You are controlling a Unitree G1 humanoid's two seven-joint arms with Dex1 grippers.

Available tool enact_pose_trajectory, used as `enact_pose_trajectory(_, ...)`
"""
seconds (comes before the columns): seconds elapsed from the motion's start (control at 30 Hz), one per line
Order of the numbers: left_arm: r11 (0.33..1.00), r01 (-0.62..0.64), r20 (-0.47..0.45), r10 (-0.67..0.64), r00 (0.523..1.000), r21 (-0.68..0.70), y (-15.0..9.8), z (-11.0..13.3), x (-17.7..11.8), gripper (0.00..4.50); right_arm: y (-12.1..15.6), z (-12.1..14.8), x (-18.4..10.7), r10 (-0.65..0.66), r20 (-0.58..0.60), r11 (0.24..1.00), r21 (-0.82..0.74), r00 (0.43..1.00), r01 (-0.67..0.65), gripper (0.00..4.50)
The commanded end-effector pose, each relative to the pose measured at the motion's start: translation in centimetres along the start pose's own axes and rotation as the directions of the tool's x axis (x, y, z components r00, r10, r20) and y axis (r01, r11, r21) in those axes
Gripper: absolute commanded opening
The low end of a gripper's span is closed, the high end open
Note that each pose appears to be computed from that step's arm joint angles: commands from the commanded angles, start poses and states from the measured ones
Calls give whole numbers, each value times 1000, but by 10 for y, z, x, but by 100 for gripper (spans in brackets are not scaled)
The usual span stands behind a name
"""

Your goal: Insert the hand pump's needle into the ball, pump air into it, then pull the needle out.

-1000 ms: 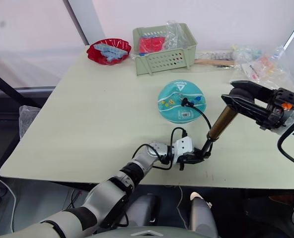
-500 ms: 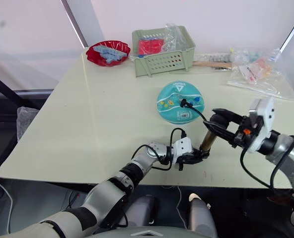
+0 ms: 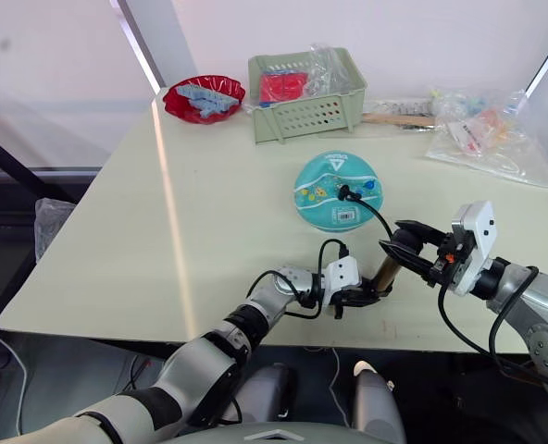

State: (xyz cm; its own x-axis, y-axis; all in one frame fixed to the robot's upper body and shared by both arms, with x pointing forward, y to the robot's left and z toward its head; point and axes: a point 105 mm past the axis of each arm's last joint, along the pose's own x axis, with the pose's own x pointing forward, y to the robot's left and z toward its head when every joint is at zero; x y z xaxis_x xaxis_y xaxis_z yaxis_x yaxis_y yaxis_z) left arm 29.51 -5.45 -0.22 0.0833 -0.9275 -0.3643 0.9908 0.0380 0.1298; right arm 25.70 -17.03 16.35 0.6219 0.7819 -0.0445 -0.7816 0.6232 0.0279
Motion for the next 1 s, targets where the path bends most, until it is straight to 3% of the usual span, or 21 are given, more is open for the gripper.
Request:
enact_pose_trajectory(0.03, 994, 24, -117, -36, 992, -103, -16, -39, -6, 110, 1, 59, -17, 31, 84, 994, -111, 996, -22, 209)
enact_pose_trajectory(0.4, 994, 31, -114, -43, 992, -107, -17, -38, -4, 110, 1, 124, -40, 55, 113, 986, -162, 992, -37, 209)
enact_pose_trajectory(0.63, 993, 31, -102, -43, 994, -113, -17, -36, -4, 110, 2, 152, -46, 69, 172, 985, -165, 983, -40, 209)
enact_pose_trajectory(0.73, 993, 34, -101, -45, 994, -112, -17, -36, -4, 110, 0, 147, -46, 67, 155, 990, -133, 986, -46, 209)
enact_pose_trajectory(1.0, 993, 38, -104, -50, 993, -110, -18, -37, -5, 110, -7, 96, -27, 44, 38, 996, -75, 998, -41, 209)
